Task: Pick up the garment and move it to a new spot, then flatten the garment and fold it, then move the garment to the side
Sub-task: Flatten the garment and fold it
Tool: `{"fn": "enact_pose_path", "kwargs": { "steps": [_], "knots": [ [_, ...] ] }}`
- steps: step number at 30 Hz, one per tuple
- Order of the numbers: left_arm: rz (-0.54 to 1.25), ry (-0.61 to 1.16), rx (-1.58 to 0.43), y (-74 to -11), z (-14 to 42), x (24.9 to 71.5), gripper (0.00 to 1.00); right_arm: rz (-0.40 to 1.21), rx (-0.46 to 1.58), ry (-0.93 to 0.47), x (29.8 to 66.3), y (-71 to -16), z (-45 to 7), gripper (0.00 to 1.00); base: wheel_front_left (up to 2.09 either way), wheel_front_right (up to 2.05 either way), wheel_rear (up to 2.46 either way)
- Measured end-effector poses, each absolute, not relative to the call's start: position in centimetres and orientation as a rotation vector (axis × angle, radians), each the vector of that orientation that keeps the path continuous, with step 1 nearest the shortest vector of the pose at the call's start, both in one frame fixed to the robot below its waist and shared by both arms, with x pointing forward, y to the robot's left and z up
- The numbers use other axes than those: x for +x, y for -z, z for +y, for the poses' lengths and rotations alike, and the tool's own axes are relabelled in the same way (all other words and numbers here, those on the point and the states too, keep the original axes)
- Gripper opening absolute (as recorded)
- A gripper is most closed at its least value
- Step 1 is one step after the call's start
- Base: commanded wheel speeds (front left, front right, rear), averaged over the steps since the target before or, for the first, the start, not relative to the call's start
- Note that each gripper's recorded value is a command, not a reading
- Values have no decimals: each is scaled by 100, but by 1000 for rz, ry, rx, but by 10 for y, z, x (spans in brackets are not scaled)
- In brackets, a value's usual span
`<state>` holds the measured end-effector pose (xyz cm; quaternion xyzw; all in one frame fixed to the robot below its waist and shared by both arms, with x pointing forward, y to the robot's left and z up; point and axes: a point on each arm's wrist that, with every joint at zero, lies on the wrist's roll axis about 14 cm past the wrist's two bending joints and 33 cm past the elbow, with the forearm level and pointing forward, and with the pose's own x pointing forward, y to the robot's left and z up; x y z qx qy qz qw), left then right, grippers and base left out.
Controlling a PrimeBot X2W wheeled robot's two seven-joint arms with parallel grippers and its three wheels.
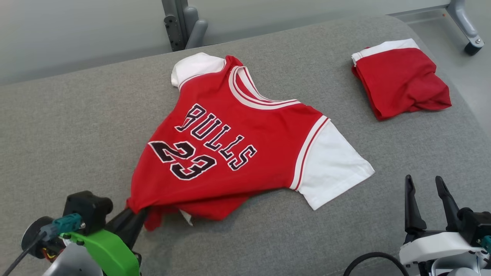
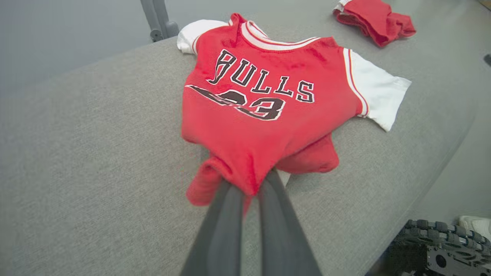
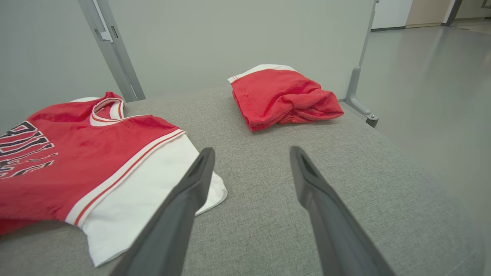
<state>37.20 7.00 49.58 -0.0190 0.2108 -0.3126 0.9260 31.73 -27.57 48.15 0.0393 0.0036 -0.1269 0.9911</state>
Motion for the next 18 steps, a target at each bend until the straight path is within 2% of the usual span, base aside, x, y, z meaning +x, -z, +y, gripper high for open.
{"fn": "enact_pose_path", "kwargs": {
  "steps": [7, 10, 15, 18],
  "knots": [
    [467, 888, 126, -547, 52, 353, 0, 11, 103, 236, 321, -479, -269, 100, 0, 0, 0],
    [555, 891, 245, -541, 63, 370, 0, 12, 108, 223, 325, -478, -265, 100, 0, 0, 0],
    [851, 839, 326, -489, 88, 395, 0, -6, 117, 226, 332, -484, -266, 100, 0, 0, 0],
    [942, 784, 297, -469, 95, 416, 0, 13, 120, 244, 328, -478, -270, 100, 0, 0, 0]
  ]
}}
